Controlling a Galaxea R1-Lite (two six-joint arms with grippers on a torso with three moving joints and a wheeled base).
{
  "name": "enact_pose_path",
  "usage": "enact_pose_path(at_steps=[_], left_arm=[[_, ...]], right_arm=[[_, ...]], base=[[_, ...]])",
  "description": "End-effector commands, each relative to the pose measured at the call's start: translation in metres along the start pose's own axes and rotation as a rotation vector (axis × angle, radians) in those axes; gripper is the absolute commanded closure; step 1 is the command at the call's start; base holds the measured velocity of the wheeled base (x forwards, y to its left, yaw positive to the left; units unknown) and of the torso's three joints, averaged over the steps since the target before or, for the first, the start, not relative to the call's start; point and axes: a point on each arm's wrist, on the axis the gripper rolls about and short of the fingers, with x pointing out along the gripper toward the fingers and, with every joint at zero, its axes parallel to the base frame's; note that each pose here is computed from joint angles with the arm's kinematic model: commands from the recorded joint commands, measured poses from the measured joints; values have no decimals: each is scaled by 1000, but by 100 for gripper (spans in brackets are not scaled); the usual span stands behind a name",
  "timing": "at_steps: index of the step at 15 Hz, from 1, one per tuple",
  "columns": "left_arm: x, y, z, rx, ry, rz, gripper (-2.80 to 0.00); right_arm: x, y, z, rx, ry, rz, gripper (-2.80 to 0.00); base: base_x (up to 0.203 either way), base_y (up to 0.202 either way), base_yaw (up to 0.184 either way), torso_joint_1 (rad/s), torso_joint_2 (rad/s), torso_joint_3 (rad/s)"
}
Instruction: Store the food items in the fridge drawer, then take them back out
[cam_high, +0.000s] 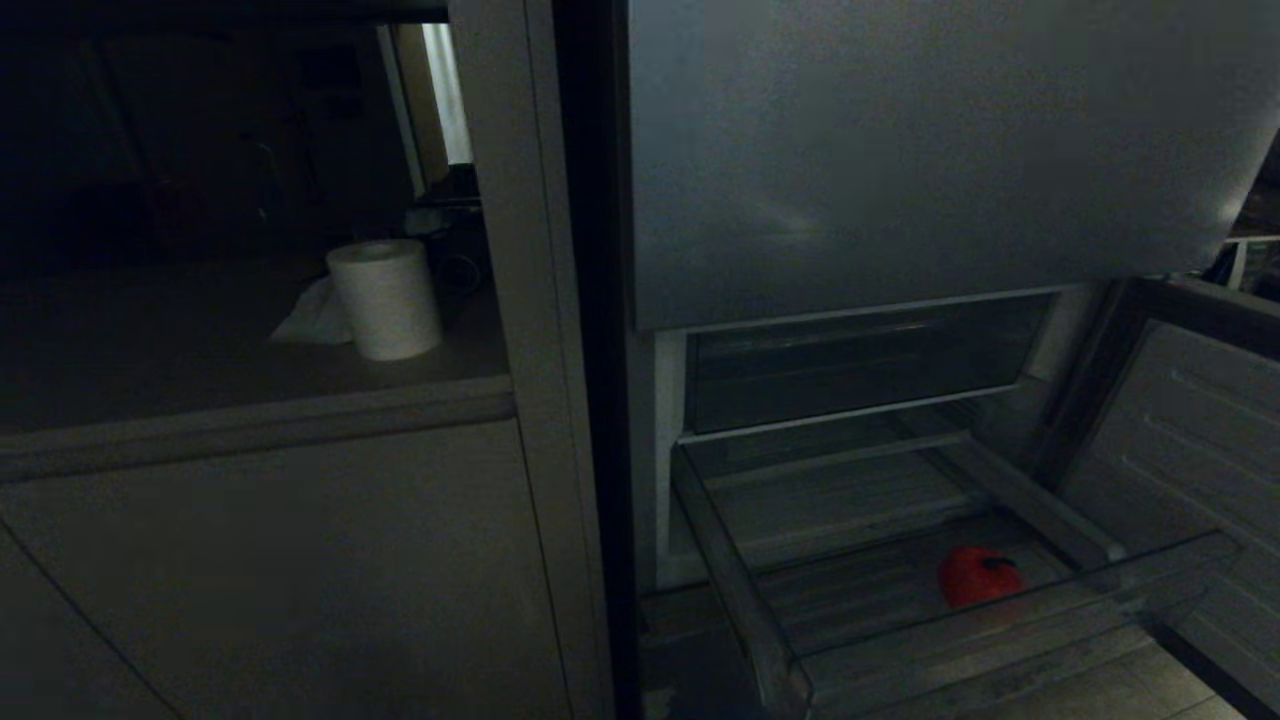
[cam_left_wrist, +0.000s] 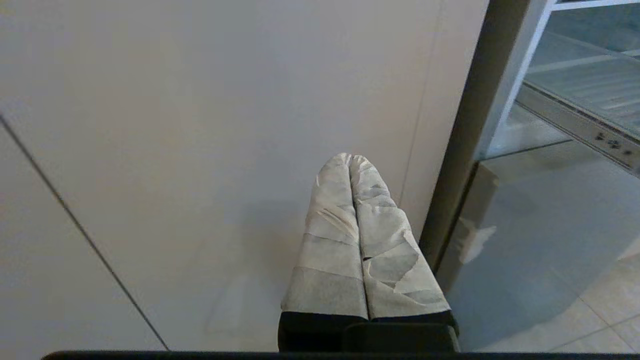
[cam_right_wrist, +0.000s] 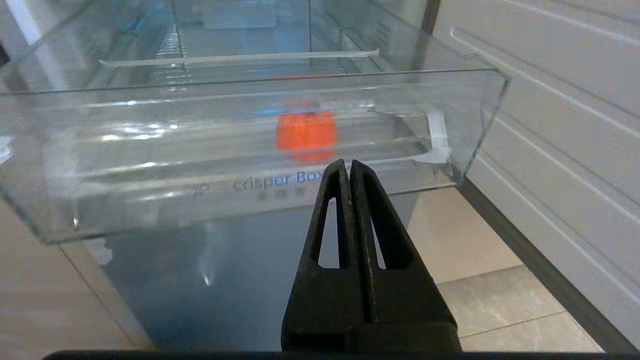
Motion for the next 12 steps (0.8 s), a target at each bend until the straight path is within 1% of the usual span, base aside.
enact_pose_path(at_steps=[1, 5, 7, 8, 9, 10, 11, 12], left_arm=[[0, 0, 0, 0, 0, 1, 0], [0, 0, 0, 0, 1, 1, 0], [0, 0, 0, 0, 1, 1, 0], [0, 0, 0, 0, 1, 1, 0], [0, 0, 0, 0, 0, 1, 0], [0, 0, 0, 0, 1, 1, 0], [0, 0, 0, 0, 1, 1, 0], [0, 0, 0, 0, 0, 1, 0]], right_arm=[[0, 0, 0, 2, 2, -1, 0], [0, 0, 0, 5, 2, 0, 0], [0, 0, 1, -23, -2, 1, 0], [-1, 0, 7, -27, -12, -2, 0], [-3, -1, 23, -21, -24, -4, 0], [-7, -1, 48, -10, -43, -5, 0], [-4, -2, 68, 0, -8, -3, 0], [5, -2, 87, 9, 59, 0, 0]], base=[[0, 0, 0, 0, 0, 0], [0, 0, 0, 0, 0, 0], [0, 0, 0, 0, 0, 0], [0, 0, 0, 0, 0, 0], [0, 0, 0, 0, 0, 0], [0, 0, 0, 0, 0, 0], [0, 0, 0, 0, 0, 0], [0, 0, 0, 0, 0, 0]])
